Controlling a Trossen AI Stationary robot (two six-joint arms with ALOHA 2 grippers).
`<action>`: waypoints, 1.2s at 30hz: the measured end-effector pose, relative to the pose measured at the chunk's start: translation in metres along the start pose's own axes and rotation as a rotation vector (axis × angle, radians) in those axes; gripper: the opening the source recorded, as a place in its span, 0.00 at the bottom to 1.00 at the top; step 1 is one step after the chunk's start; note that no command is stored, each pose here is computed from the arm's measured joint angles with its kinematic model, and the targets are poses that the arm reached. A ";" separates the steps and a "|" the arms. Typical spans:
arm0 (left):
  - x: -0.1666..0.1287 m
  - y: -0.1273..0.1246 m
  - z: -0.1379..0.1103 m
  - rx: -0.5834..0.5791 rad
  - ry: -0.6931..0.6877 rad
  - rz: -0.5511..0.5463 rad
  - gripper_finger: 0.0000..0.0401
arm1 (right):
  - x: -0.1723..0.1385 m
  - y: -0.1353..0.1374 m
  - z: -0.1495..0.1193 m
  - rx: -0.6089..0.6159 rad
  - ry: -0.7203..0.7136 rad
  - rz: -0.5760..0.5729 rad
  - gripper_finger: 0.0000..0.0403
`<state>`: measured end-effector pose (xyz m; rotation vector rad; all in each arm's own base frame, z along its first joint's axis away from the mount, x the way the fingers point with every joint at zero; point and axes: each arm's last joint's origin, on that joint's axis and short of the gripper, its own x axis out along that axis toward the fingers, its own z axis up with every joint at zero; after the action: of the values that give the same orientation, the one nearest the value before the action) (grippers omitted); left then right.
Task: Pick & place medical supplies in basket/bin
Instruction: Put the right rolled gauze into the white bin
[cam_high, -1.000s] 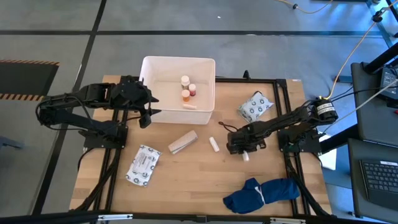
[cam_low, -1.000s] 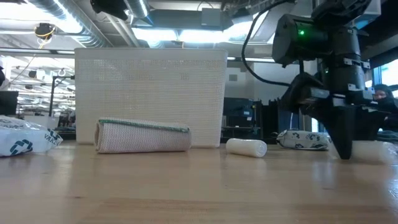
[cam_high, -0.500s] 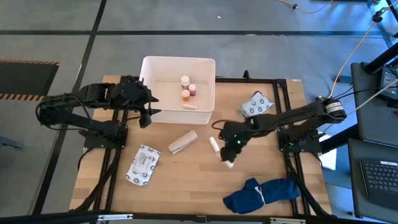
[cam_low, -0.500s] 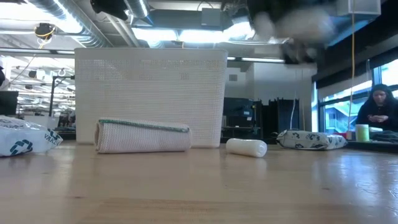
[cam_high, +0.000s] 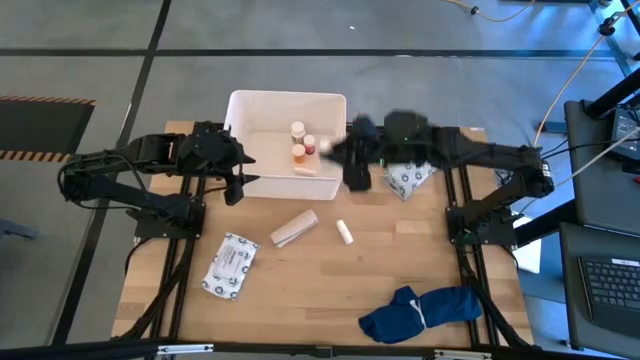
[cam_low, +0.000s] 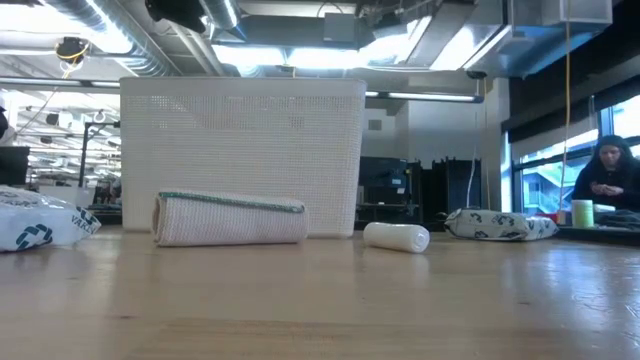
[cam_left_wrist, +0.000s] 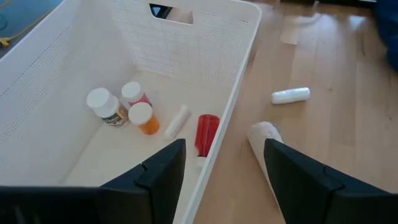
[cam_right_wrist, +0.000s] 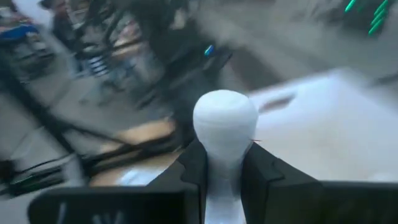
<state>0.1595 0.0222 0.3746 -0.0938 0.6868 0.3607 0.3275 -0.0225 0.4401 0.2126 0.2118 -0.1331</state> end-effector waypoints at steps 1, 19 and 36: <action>0.000 0.000 0.000 0.000 0.000 0.002 0.53 | 0.001 -0.006 0.009 -0.031 -0.030 -0.020 0.15; 0.000 0.000 0.000 -0.024 0.001 -0.003 0.53 | 0.150 -0.128 -0.030 -0.185 0.407 -0.167 0.15; 0.000 0.000 0.000 -0.024 0.003 -0.002 0.53 | 0.204 -0.162 -0.138 -0.063 0.847 -0.086 0.15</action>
<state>0.1593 0.0221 0.3744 -0.1177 0.6858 0.3667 0.4735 -0.1705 0.2316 0.1866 1.0671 -0.1153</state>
